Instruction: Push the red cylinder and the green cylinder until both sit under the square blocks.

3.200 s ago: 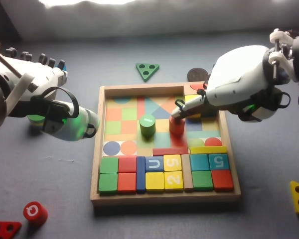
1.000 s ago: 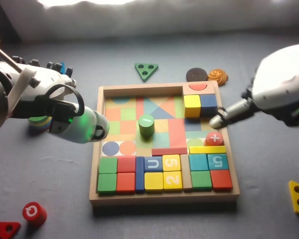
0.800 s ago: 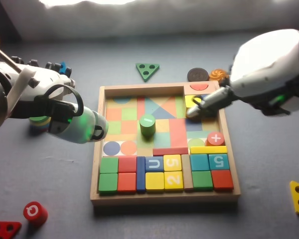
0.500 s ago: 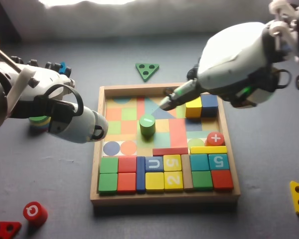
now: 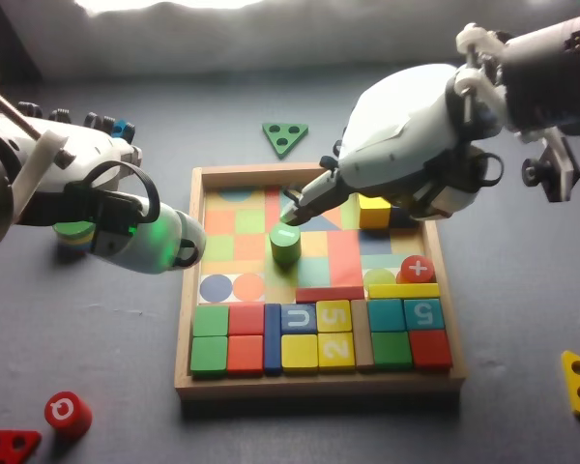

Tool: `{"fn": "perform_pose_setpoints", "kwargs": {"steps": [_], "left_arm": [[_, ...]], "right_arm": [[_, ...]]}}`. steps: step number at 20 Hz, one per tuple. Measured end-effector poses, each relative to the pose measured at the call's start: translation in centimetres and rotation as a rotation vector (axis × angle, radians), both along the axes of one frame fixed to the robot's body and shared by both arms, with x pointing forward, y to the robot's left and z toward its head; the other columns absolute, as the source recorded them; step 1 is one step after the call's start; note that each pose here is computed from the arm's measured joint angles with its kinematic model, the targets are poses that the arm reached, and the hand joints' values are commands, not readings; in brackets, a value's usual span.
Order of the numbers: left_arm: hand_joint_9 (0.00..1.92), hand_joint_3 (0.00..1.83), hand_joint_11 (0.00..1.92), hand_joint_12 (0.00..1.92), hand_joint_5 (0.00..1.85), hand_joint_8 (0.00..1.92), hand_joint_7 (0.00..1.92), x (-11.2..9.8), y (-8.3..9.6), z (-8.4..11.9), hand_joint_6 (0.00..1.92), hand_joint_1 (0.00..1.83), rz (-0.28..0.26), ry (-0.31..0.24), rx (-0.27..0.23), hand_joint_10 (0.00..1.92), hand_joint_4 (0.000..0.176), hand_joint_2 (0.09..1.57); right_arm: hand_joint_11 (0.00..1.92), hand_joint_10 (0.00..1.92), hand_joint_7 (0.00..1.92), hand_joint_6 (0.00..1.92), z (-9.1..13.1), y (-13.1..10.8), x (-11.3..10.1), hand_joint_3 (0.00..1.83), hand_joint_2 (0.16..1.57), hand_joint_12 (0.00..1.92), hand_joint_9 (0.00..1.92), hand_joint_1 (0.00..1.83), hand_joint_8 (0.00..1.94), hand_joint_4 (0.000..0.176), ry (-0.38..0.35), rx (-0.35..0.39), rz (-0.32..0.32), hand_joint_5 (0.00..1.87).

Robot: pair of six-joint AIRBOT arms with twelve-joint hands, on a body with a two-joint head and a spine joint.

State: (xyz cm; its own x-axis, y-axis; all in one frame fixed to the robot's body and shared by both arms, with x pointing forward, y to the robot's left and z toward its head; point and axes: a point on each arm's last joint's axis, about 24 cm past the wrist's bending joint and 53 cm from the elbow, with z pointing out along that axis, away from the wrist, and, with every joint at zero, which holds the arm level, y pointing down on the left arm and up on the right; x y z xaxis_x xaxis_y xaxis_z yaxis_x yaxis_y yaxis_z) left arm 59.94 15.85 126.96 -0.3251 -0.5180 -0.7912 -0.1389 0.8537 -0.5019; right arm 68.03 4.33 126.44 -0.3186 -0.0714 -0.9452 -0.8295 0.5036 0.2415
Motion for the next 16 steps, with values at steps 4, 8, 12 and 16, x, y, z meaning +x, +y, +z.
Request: {"fn": "perform_pose_setpoints", "kwargs": {"steps": [4, 8, 12, 16], "left_arm": [[0.00, 0.00, 0.00, 0.00, 0.00, 0.00, 0.00, 0.07, 0.13, 0.00, 0.00, 0.00, 0.003, -0.006, 0.010, 0.00, 0.000, 1.26], [0.01, 0.00, 0.01, 0.00, 0.01, 0.00, 0.01, 0.21, 0.35, 0.14, 0.00, 0.00, 0.008, -0.020, 0.026, 0.00, 0.000, 1.27], [0.01, 0.00, 0.00, 0.00, 0.01, 0.00, 0.02, 0.21, 0.36, 0.08, 0.00, 0.00, 0.008, -0.019, 0.027, 0.00, 0.000, 1.26], [0.00, 0.00, 0.00, 0.00, 0.01, 0.00, 0.01, 0.23, 0.41, 0.12, 0.00, 0.00, 0.010, -0.021, 0.030, 0.00, 0.000, 1.26]], "right_arm": [[1.87, 1.92, 1.66, 0.00, -0.17, 0.86, 0.33, 0.68, 0.92, 1.92, 1.82, 1.80, 1.94, 0.000, -0.001, 0.002, -0.002, 0.20], [1.88, 1.92, 1.68, 0.01, -0.12, 0.71, 0.82, 0.68, 0.91, 1.92, 1.81, 1.83, 1.94, 0.000, -0.007, 0.004, -0.018, 0.24], [1.87, 1.92, 1.65, 0.01, -0.10, 1.06, 0.69, 0.68, 0.91, 1.92, 1.79, 1.83, 1.94, 0.000, -0.013, 0.002, -0.011, 0.24], [1.88, 1.92, 1.66, 0.01, -0.92, 1.20, 0.74, 0.63, 0.92, 1.92, 1.80, 1.83, 1.94, 0.000, -0.009, -0.006, -0.016, 0.24]]}}
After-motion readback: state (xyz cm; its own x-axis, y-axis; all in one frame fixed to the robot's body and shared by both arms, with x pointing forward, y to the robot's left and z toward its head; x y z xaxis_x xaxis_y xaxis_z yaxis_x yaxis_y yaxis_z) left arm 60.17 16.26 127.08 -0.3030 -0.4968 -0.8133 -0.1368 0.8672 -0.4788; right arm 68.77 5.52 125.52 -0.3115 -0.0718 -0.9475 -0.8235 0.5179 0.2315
